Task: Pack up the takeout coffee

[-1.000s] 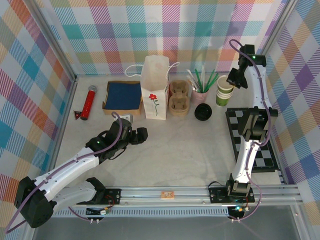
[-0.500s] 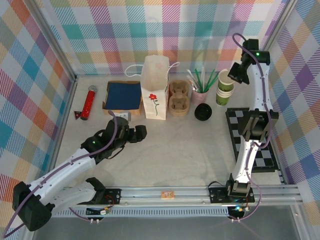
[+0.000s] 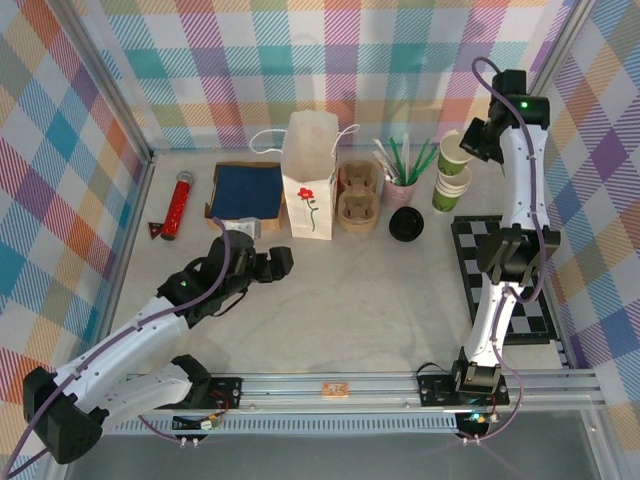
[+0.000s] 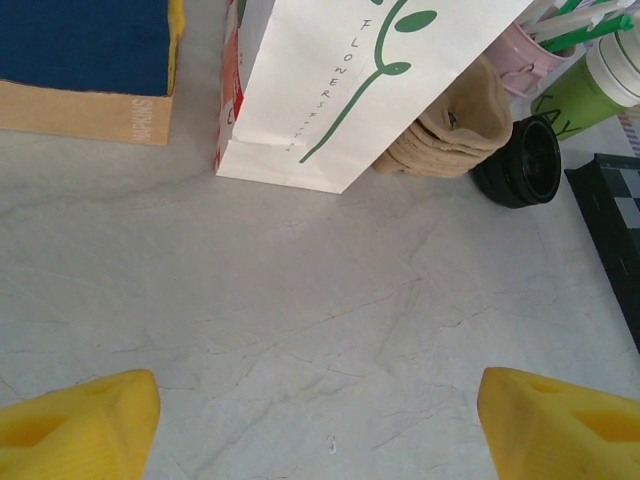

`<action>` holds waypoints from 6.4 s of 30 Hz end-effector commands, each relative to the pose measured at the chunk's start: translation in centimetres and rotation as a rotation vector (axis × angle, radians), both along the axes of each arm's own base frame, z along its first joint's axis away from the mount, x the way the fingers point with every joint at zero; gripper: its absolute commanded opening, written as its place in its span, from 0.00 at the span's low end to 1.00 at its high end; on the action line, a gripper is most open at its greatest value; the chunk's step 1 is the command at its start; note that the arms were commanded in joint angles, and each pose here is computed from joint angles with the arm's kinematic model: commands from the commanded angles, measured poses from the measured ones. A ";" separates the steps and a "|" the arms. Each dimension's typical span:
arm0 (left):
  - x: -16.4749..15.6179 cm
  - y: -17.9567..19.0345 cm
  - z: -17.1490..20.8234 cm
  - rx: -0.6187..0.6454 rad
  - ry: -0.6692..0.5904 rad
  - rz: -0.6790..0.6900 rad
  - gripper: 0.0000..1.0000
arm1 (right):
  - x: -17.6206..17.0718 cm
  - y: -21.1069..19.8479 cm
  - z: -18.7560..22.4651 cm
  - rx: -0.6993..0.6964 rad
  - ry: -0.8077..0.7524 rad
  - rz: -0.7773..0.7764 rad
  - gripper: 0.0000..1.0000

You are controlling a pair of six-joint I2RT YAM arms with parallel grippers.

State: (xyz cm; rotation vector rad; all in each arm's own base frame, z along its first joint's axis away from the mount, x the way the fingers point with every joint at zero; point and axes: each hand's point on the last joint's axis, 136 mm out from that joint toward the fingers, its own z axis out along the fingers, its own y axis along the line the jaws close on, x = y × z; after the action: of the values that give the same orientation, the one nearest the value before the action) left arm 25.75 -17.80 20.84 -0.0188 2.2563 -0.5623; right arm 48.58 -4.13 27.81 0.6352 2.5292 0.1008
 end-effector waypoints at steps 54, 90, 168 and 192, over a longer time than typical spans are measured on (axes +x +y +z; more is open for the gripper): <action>1.8 0.1 -3.4 -0.262 0.099 0.133 0.80 | -24.4 21.0 -2.7 0.033 0.126 0.668 0.01; 0.8 2.7 -6.1 -0.195 0.130 0.204 0.78 | -23.3 29.8 -13.8 -0.076 0.278 0.742 0.00; 1.2 2.0 -3.9 -0.214 0.092 0.165 0.79 | -23.0 26.8 -14.1 -0.157 0.232 0.616 0.35; 0.5 1.9 -2.2 -0.209 0.054 0.126 0.79 | -11.8 17.3 -12.8 -0.099 0.079 0.450 0.54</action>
State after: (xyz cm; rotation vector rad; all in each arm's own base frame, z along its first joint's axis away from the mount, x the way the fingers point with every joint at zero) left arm 26.42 -15.59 17.45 -0.3156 2.2408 -0.7131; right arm 35.16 12.31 16.44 0.0755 2.6945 0.0758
